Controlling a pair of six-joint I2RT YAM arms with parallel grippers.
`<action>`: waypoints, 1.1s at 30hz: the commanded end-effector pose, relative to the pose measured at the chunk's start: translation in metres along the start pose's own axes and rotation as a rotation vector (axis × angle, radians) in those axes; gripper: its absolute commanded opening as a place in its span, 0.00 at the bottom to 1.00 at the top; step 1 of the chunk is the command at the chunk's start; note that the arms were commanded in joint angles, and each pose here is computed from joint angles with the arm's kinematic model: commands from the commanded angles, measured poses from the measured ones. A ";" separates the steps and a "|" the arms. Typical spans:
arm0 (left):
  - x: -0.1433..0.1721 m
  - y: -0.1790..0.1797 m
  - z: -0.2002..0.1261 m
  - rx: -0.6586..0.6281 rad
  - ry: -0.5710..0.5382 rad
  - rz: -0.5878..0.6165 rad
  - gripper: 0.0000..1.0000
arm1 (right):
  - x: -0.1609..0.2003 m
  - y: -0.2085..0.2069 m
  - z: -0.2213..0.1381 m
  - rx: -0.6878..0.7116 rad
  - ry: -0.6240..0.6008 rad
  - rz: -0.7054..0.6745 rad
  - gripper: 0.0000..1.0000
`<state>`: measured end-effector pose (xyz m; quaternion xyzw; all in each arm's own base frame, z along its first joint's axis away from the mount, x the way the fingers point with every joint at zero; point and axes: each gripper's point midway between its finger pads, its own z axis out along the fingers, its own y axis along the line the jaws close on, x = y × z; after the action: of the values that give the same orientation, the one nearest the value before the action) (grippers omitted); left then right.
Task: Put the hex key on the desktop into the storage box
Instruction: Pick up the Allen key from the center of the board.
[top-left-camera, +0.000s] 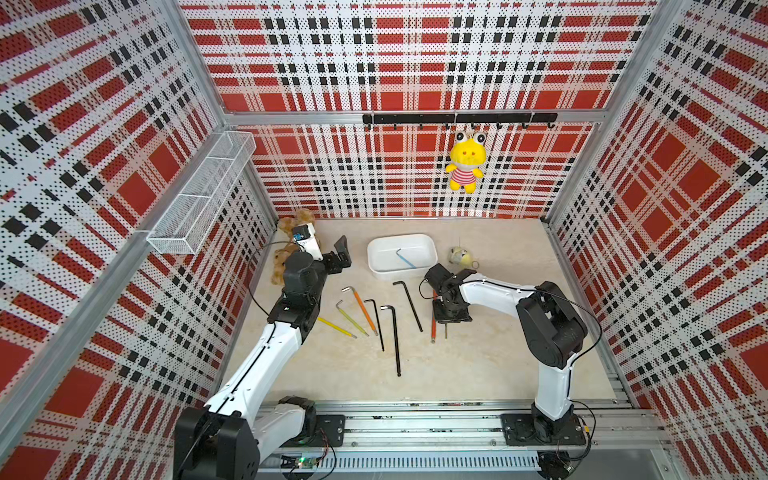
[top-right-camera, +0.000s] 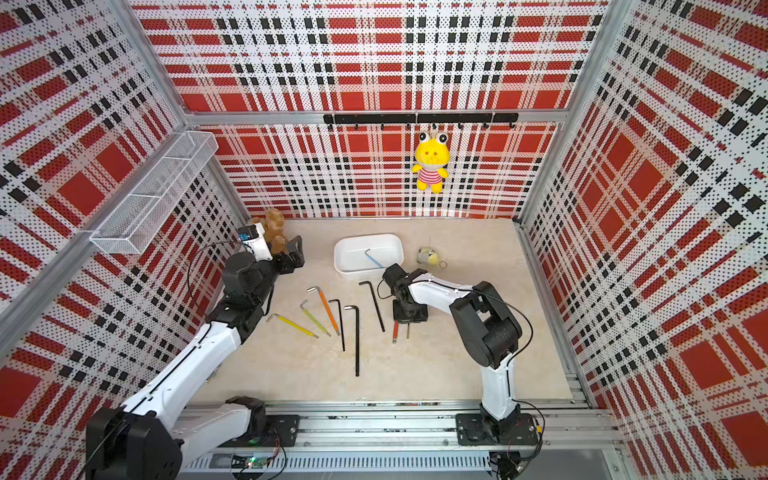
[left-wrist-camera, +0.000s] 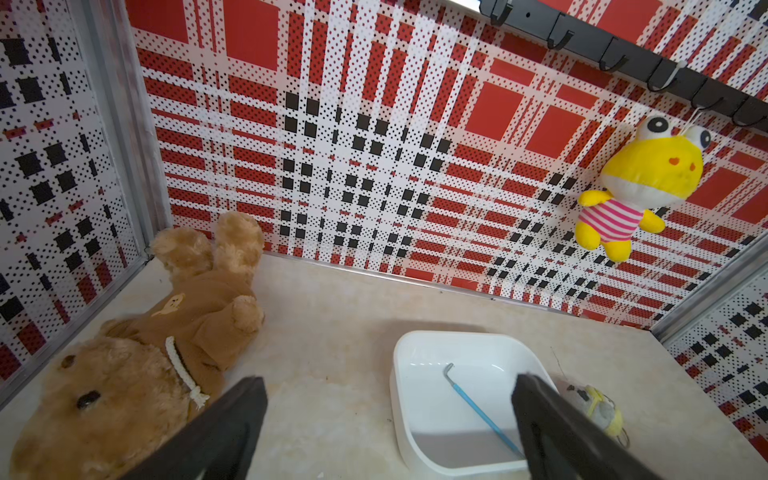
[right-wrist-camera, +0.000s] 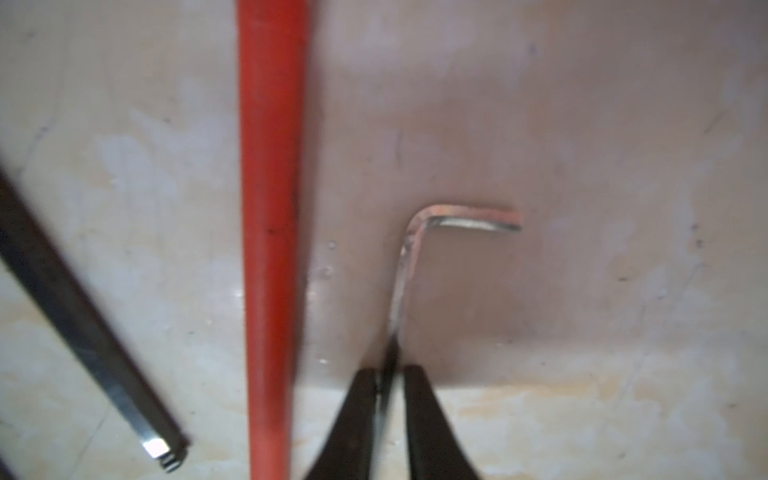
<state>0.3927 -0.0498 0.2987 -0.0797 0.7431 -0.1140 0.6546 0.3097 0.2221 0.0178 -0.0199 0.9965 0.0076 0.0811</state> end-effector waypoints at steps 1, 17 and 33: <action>-0.011 -0.001 -0.004 0.006 -0.026 0.003 0.99 | 0.027 -0.012 0.027 0.046 0.081 0.026 0.00; -0.015 0.001 -0.009 -0.006 -0.038 0.000 0.99 | 0.028 -0.016 0.025 0.062 0.079 -0.010 0.00; -0.021 0.000 -0.014 -0.007 -0.053 -0.004 0.99 | -0.012 -0.013 -0.031 0.052 -0.045 -0.096 0.00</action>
<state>0.3850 -0.0464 0.3097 -0.0829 0.7346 -0.1131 0.6639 0.3088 0.2117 0.0295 -0.0545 0.9950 -0.0184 0.0815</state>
